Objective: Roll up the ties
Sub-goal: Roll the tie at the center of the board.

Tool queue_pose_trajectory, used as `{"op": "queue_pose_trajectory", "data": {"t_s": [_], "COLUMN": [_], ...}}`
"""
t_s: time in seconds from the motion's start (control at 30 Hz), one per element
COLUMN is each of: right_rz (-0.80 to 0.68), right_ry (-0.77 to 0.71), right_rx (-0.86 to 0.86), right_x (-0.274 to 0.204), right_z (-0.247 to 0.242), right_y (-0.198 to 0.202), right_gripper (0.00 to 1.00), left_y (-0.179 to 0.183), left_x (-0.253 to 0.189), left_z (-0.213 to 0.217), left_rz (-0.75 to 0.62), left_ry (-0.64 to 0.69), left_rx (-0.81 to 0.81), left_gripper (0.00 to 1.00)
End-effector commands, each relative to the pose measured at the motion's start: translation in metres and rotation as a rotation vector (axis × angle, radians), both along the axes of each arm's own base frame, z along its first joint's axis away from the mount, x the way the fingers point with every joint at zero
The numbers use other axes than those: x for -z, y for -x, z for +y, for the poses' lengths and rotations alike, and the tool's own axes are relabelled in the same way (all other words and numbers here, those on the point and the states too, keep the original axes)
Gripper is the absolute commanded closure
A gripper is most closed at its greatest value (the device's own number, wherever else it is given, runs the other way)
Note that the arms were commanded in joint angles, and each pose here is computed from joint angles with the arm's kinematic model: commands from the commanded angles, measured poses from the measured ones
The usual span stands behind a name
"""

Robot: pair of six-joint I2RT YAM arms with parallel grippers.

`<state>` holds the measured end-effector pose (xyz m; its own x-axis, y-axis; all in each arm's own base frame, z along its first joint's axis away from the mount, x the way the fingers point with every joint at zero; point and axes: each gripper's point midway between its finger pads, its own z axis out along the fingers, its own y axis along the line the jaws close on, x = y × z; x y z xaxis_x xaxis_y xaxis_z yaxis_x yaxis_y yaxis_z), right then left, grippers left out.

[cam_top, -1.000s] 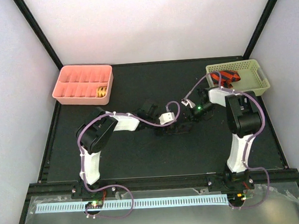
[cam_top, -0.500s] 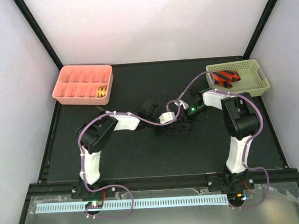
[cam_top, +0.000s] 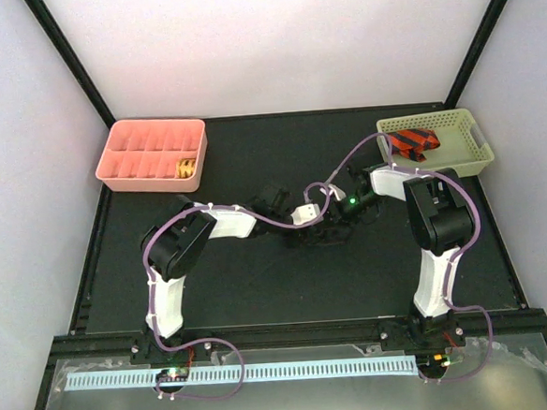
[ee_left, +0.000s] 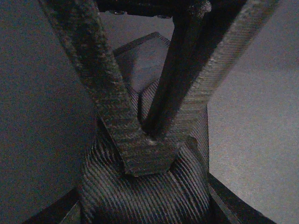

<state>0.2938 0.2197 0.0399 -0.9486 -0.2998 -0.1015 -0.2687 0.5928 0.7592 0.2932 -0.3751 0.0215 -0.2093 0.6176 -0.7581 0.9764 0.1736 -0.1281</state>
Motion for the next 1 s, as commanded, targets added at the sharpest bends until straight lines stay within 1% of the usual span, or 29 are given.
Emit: {"op": "queue_pose_trajectory", "data": {"t_s": [0.0,0.23,0.3,0.43,0.5,0.57,0.77,0.97], "right_rz": [-0.011,-0.043,-0.051,-0.063,-0.067,-0.073,-0.085,-0.064], "right_ry": [0.080,0.147,0.167,0.215,0.234,0.249,0.285,0.310], "right_rx": [-0.028,-0.049,-0.048,-0.052,-0.054,-0.053,-0.047,-0.043], "right_x": [0.019,0.029,0.032,0.039,0.042,0.042,0.048,0.057], "right_z": [-0.007,-0.021,-0.024,-0.031,-0.034,-0.036,-0.042,-0.046], "right_y": [0.002,0.005,0.005,0.004,0.004,0.004,0.005,0.008], "right_gripper": [0.98,0.98,0.98,0.98,0.98,0.98,0.98,0.98], "left_y": [0.008,0.002,0.001,0.002,0.002,0.000,0.001,0.001], "left_x": [0.036,0.024,0.015,-0.009,-0.014,-0.016,-0.008,0.001], "left_z": [0.018,0.014,0.013,0.012,0.013,0.013,0.009,0.004], "left_rz": [0.098,0.115,0.108,0.045,0.027,0.021,0.048,0.056], "left_ry": [-0.110,-0.051,-0.006,0.099,0.132,0.162,0.223,0.255], "left_rx": [-0.038,-0.068,-0.068,-0.063,-0.069,-0.083,-0.097,-0.104], "left_gripper": [0.50,0.32,0.22,0.08,0.03,0.01,0.01,0.01]}}
